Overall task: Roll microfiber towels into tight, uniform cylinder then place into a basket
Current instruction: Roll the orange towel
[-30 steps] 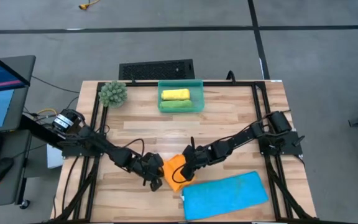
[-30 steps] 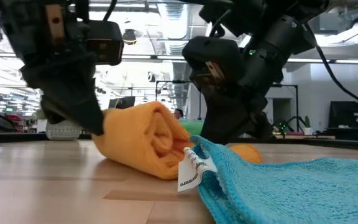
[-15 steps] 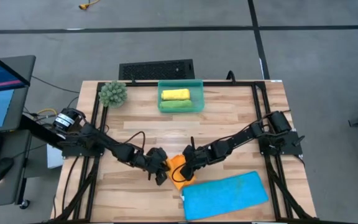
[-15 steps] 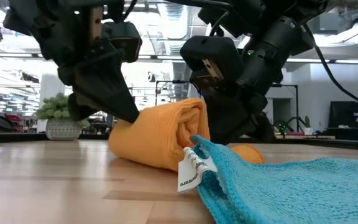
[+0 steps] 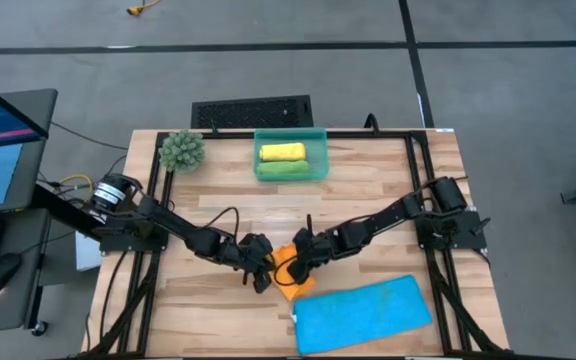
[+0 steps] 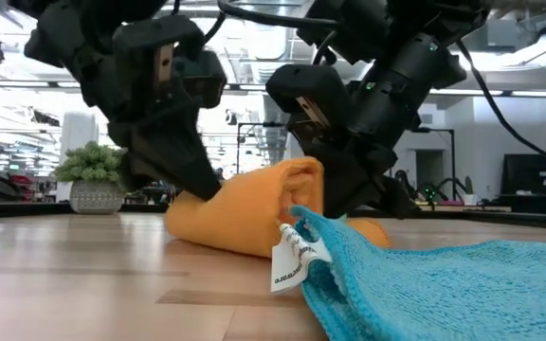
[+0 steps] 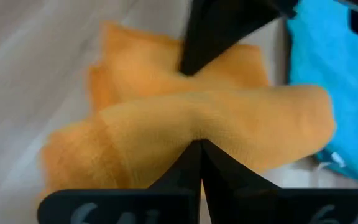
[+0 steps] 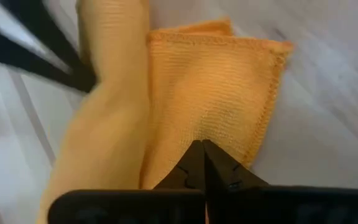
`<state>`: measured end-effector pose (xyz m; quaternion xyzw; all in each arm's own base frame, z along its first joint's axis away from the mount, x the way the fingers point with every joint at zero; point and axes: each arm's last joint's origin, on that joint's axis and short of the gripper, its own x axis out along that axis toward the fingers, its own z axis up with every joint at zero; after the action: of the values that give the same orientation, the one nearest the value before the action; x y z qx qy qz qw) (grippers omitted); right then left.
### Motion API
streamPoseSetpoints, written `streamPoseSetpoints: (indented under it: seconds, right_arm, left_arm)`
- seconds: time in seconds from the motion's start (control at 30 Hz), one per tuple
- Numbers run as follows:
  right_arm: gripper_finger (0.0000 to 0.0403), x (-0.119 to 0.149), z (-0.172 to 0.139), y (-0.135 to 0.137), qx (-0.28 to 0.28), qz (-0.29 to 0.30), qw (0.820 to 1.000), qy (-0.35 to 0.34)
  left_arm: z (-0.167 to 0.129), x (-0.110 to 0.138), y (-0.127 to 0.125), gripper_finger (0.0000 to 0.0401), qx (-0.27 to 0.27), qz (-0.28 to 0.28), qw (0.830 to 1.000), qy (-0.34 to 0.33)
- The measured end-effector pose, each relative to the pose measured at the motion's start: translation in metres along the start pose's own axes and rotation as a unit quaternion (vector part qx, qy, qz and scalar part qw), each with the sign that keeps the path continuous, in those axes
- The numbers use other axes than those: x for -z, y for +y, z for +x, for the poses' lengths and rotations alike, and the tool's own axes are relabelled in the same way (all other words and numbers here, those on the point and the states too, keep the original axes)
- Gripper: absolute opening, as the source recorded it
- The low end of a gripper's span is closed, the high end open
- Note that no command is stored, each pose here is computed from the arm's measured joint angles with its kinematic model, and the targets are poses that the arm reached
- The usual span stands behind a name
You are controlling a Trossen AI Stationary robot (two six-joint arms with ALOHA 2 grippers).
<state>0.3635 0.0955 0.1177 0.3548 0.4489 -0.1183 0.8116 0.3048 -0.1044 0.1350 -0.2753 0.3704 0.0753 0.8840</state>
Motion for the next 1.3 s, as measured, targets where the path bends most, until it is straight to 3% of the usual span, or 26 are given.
streamPoseSetpoints:
  seconds: [0.2,0.53,0.7,0.87,1.07,1.3]
  right_arm:
    - [0.0014,-0.007,0.000,-0.002,-0.006,0.005,1.000,-0.012]
    - [0.0009,-0.021,-0.001,-0.014,0.010,-0.011,1.000,-0.014]
    - [0.0010,-0.024,-0.020,-0.017,0.046,-0.023,0.999,-0.010]
    - [0.0011,-0.027,-0.050,-0.006,0.039,-0.044,0.998,-0.031]
    - [0.0010,-0.005,-0.069,0.008,0.054,-0.062,0.996,-0.020]
    - [0.0011,0.018,-0.062,0.043,-0.039,-0.174,0.982,-0.057]
  left_arm:
    - [0.014,0.004,0.002,0.0000,-0.003,-0.001,1.000,0.006]
    - [0.015,-0.009,0.002,0.0000,-0.017,-0.007,1.000,-0.008]
    - [0.015,-0.009,0.008,0.0000,-0.029,-0.014,0.999,0.014]
    - [0.016,-0.010,0.008,0.0000,-0.026,-0.018,0.999,0.009]
    - [0.016,-0.011,0.007,0.0000,-0.021,-0.031,0.999,0.007]
    - [0.016,-0.012,0.008,0.0000,-0.021,-0.033,0.999,0.006]
